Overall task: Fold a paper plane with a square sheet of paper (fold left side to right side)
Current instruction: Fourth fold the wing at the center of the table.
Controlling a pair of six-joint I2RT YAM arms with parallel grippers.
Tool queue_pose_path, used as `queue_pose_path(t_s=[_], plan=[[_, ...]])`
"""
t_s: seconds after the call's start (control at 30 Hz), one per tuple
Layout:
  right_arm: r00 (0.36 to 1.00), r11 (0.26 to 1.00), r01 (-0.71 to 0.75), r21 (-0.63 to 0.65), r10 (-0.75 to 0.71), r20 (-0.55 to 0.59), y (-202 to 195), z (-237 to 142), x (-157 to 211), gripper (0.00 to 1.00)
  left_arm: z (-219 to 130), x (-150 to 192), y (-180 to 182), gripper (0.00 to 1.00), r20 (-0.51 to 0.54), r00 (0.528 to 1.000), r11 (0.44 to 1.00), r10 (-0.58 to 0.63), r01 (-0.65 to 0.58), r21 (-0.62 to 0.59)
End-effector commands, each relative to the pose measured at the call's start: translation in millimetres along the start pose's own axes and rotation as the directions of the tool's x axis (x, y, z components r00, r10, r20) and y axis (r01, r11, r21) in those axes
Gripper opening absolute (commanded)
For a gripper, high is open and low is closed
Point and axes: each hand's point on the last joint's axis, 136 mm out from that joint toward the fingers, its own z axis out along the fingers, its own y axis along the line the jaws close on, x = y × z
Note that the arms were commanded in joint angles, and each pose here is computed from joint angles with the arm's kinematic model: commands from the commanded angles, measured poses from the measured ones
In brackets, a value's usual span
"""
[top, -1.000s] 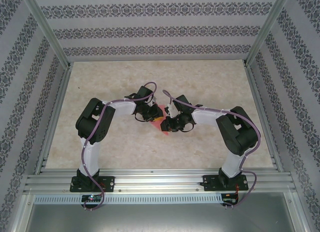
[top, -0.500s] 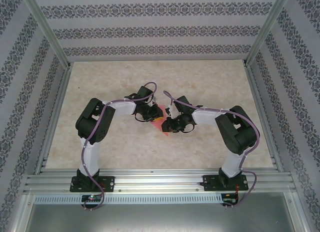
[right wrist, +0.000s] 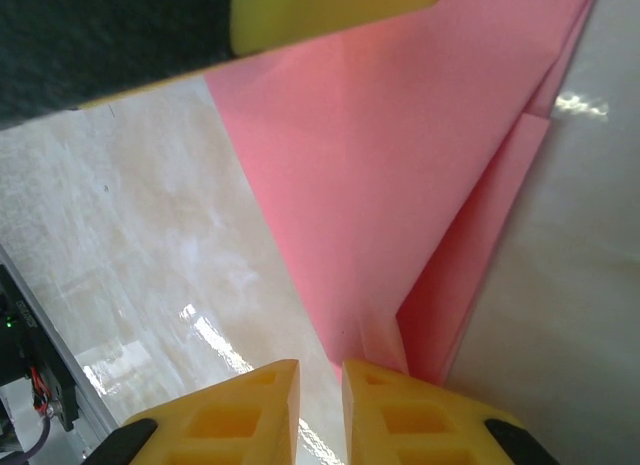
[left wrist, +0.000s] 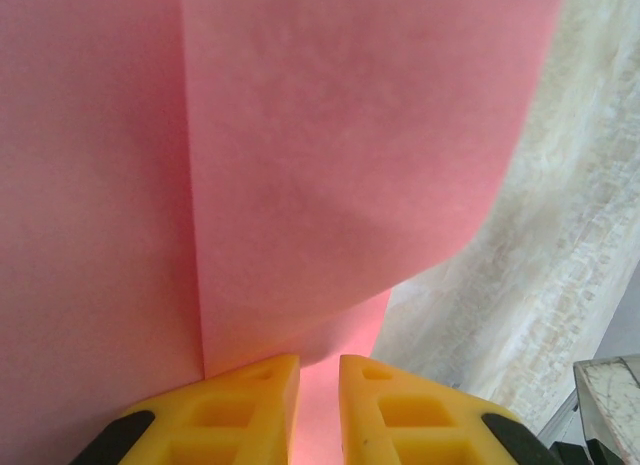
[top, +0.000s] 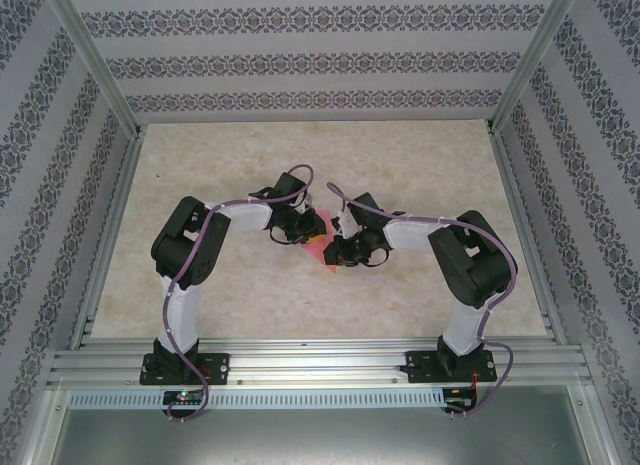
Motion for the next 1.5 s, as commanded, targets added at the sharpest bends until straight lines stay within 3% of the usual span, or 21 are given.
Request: queue_pose_path(t_s=[0.0,0.77,1.1,1.47], plan=[[0.999,0.998,-0.040,0.038,0.041,-0.022,-18,5,10,0.20,4,17,47,0.21,-0.036,0.997,0.986,-0.064,0.058,-0.155],[0.982,0.984,-0.139,0.113,0.152,-0.115,-36,-4,83,0.10,7,17,53,0.21,-0.045,0.997,0.983,-0.066,0.057,-0.174],[0.993,0.999,-0.024,0.030,0.020,0.113,27,-65,8,0.13,6,17,51,0.21,-0.048,0.997,0.984,-0.061,0.052,-0.171],[0.990,1.000,-0.009,0.022,0.006,0.139,20,-17,-39,0.12,7,17,50,0.21,-0.053,0.997,0.984,-0.059,0.050,-0.172]])
